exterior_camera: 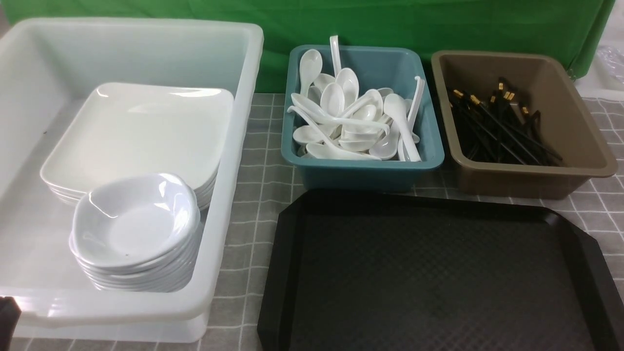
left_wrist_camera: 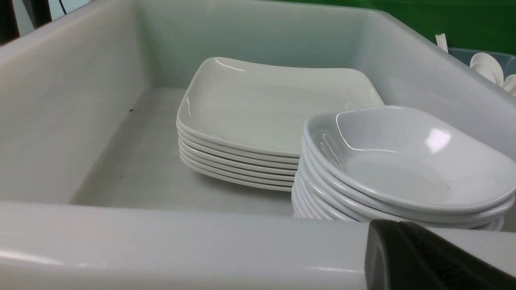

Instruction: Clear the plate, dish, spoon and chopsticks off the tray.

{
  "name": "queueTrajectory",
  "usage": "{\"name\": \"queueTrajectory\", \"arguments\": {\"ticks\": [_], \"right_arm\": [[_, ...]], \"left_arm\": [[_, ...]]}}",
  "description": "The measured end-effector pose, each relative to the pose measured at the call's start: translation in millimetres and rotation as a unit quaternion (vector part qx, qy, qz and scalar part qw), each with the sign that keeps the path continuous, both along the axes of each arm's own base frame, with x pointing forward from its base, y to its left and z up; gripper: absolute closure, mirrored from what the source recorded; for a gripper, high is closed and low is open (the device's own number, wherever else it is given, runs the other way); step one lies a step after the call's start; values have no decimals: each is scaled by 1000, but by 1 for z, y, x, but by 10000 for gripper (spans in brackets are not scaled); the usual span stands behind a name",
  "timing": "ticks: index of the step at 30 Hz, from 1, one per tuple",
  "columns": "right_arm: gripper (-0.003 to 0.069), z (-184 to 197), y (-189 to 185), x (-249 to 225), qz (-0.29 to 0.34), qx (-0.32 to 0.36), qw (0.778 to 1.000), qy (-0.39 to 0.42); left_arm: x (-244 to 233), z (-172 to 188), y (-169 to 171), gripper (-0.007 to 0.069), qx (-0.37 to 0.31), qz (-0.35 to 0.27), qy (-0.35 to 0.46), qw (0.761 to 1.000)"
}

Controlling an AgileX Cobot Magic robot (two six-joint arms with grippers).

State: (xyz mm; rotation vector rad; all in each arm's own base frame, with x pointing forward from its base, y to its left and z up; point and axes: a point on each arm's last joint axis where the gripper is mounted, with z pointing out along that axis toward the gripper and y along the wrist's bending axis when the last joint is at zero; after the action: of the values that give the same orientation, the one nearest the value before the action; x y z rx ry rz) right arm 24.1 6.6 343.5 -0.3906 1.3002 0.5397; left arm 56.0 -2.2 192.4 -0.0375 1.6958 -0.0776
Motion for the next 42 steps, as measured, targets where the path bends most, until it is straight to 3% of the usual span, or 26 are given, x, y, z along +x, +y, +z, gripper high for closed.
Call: {"name": "queueTrajectory", "arguments": {"ticks": [16, 22, 31, 33, 36, 38, 42], "right_arm": [[445, 0, 2, -1, 15, 3, 1000, 1], [438, -1, 9, -7, 54, -35, 998, -23], [424, -3, 10, -7, 50, -50, 997, -32], [423, -9, 10, -5, 22, -64, 997, -31], [421, -35, 12, 8, -69, -103, 992, 1], [421, -70, 9, 22, -151, -135, 978, 54], [422, -122, 2, 31, -227, -159, 952, 129]], "left_arm": [[0, 0, 0, 620, 2, 0, 0, 1000], [0, 0, 0, 620, 2, 0, 0, 1000], [0, 0, 0, 620, 4, 0, 0, 1000], [0, 0, 0, 620, 7, 1, 0, 1000], [0, 0, 0, 620, 10, 1, 0, 1000], [0, 0, 0, 620, 12, 1, 0, 1000], [0, 0, 1, 620, 13, 1, 0, 1000]]}}
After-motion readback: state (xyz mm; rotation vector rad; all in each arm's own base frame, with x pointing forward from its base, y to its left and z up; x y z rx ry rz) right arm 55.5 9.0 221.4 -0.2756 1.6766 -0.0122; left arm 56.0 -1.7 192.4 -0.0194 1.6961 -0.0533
